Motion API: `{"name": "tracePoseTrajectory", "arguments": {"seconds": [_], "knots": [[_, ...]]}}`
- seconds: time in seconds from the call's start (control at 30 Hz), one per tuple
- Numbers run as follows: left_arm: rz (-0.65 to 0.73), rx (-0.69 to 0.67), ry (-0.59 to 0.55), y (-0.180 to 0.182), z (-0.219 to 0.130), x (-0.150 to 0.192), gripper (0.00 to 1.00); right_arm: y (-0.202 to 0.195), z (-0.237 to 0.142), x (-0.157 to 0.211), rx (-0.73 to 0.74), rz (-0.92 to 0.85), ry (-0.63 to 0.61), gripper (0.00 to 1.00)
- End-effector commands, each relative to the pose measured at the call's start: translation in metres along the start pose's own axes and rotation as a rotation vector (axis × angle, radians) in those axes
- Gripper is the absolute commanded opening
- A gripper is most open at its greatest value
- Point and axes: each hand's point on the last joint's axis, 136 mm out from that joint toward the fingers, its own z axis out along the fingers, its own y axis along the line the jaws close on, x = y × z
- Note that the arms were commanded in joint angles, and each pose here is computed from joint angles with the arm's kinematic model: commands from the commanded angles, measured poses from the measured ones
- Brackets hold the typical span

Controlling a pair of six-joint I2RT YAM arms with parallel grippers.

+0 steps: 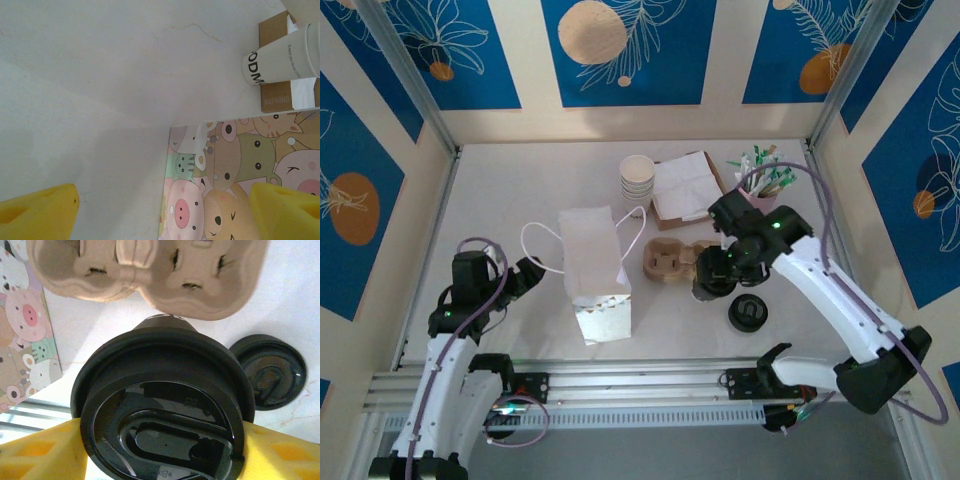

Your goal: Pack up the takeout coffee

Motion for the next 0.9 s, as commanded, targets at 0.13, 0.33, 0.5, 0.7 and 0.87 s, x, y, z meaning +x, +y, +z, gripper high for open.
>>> {"name": "tracePoseTrajectory", "arguments": {"seconds": [0.13, 0.33, 0.5, 0.7, 0.87], "knots": [[0.001, -0.020, -0.020, 0.001, -0.004, -0.006, 0.88, -0.052, -0.038, 0.000, 0.114, 0.078, -0.054, 0.67], [0.005, -0.013, -0.018, 0.000, -0.005, -0.006, 0.88, -0.086, -0.028, -0.027, 0.169, 0.199, -0.114, 0.67], [0.002, -0.011, -0.020, 0.000, -0.004, -0.006, 0.88, -0.101, -0.014, -0.054, 0.144, 0.318, -0.175, 0.67], [0.002, -0.011, -0.011, 0.000, -0.003, -0.005, 0.88, -0.115, 0.019, -0.073, 0.112, 0.398, -0.164, 0.68], [-0.002, -0.018, -0.013, 0.002, -0.002, -0.004, 0.88, -0.116, 0.038, -0.079, 0.115, 0.431, -0.149, 0.68]]}}
